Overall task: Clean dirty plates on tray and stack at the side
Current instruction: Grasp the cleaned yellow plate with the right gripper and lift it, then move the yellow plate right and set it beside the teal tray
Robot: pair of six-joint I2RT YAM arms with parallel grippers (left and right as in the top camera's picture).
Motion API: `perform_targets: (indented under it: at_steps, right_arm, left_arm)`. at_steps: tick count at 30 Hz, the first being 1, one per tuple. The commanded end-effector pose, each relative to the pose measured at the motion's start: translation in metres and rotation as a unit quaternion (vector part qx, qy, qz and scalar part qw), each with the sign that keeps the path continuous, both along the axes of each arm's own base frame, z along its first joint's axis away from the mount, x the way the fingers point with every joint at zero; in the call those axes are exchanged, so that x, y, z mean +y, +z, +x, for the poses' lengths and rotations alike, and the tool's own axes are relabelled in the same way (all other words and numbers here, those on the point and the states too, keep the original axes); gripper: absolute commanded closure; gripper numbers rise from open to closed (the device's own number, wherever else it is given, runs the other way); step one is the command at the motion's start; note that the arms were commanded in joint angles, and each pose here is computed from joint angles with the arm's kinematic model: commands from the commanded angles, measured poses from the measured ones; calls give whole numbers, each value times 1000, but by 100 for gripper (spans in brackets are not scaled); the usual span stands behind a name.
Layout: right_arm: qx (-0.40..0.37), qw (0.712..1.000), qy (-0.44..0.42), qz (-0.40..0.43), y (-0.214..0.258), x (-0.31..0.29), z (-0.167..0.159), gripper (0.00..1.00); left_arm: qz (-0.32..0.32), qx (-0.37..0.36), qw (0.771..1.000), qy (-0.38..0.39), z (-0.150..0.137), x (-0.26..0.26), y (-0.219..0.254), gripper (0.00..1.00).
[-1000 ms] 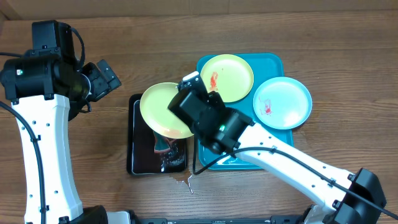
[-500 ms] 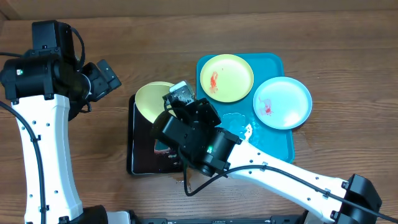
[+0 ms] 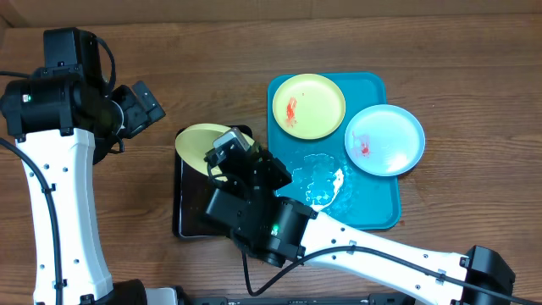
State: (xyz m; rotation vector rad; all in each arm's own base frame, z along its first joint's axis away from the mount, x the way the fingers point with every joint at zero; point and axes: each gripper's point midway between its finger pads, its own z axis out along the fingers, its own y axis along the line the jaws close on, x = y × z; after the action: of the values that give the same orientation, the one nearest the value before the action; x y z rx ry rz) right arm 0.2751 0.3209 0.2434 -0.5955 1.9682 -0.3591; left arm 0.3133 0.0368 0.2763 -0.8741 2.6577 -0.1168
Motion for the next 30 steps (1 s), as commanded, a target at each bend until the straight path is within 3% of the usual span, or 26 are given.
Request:
perform_targets:
  at_steps: [1, 23, 26, 30]
  right_arm:
    - [-27, 1000, -8, 9, 18, 1, -1, 96]
    - [-21, 1000, -5, 11, 16, 2, -1, 96]
    - [10, 999, 3, 35, 7, 6, 1, 96]
    - [104, 985, -25, 132, -19, -1, 20, 96]
  left_arm:
    - [2, -1, 1000, -7, 2, 1, 1, 0]
    - [2, -1, 1000, -7, 2, 1, 1, 0]
    - [2, -1, 1000, -7, 2, 1, 1, 0]
    - [2, -1, 1000, -7, 2, 1, 1, 0]
